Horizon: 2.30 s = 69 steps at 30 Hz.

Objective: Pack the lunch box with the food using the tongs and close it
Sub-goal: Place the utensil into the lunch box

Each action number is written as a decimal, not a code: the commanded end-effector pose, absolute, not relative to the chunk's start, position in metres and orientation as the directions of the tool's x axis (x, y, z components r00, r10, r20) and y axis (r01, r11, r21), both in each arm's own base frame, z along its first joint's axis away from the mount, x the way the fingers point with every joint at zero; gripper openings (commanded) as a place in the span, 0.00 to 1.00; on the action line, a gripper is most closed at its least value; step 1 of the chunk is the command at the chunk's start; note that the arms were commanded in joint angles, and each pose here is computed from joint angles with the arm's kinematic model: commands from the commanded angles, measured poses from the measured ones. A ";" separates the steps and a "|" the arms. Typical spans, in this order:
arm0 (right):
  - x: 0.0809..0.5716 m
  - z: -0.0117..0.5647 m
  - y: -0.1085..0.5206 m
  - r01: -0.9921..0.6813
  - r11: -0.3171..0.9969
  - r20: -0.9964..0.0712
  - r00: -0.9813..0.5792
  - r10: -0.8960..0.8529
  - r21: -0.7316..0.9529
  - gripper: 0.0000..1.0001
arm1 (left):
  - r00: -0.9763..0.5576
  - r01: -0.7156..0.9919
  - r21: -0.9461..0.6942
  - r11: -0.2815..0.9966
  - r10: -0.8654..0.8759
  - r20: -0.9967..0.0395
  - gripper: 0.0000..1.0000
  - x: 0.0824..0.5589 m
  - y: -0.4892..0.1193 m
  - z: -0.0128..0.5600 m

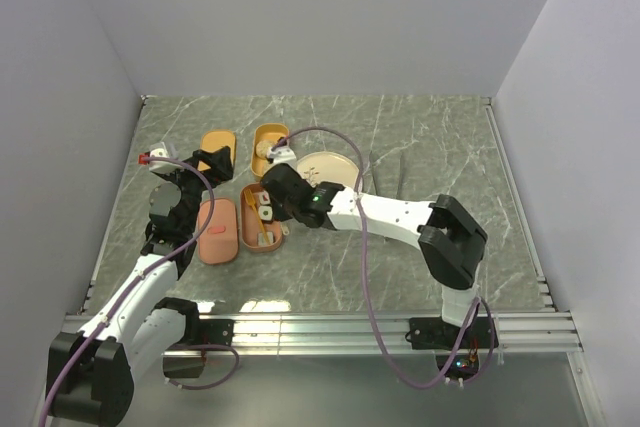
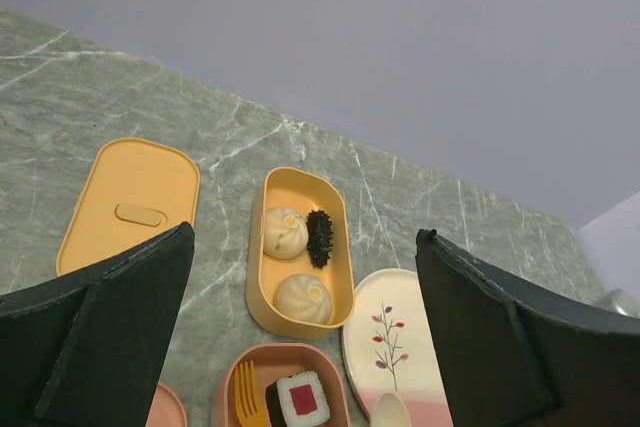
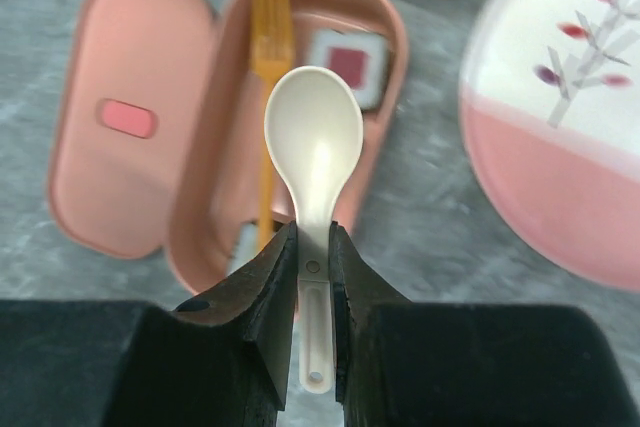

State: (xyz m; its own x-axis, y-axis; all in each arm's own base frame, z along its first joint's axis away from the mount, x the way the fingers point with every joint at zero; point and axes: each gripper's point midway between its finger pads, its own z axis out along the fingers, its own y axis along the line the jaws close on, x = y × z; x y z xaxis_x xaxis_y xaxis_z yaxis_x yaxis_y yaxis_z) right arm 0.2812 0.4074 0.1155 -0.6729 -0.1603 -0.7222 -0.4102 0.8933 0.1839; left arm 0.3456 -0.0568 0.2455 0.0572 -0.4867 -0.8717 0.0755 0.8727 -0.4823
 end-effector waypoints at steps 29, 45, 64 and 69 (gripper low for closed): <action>0.311 0.086 0.463 -0.456 0.878 -0.718 -0.659 -0.224 0.145 0.08 | 0.089 0.070 -0.485 0.872 -0.490 -0.867 0.99 0.349 -0.053 0.255; 0.312 0.089 0.458 -0.456 0.878 -0.725 -0.653 -0.219 0.145 0.45 | 0.089 0.041 -0.494 0.868 -0.496 -0.864 0.99 0.351 -0.049 0.253; 0.375 0.255 0.399 -0.509 0.832 -0.933 -0.359 0.029 0.222 0.49 | 0.037 -0.114 -0.518 0.848 -0.517 -0.855 0.98 0.338 -0.030 0.224; 0.403 0.295 0.352 -0.561 0.757 -0.933 -0.310 0.181 0.333 0.49 | -0.007 -0.254 -0.489 0.835 -0.507 -0.862 0.97 0.327 -0.014 0.214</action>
State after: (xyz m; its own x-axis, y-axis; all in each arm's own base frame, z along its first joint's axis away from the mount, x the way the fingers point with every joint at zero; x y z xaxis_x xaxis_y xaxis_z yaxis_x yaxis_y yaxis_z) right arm 0.3972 0.3628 0.2544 -0.3914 0.0848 -0.9163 -0.4784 0.8318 0.2813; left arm 0.3325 -0.0257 0.2068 -0.0151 -0.4993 -0.8663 -0.1711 0.8549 -0.4897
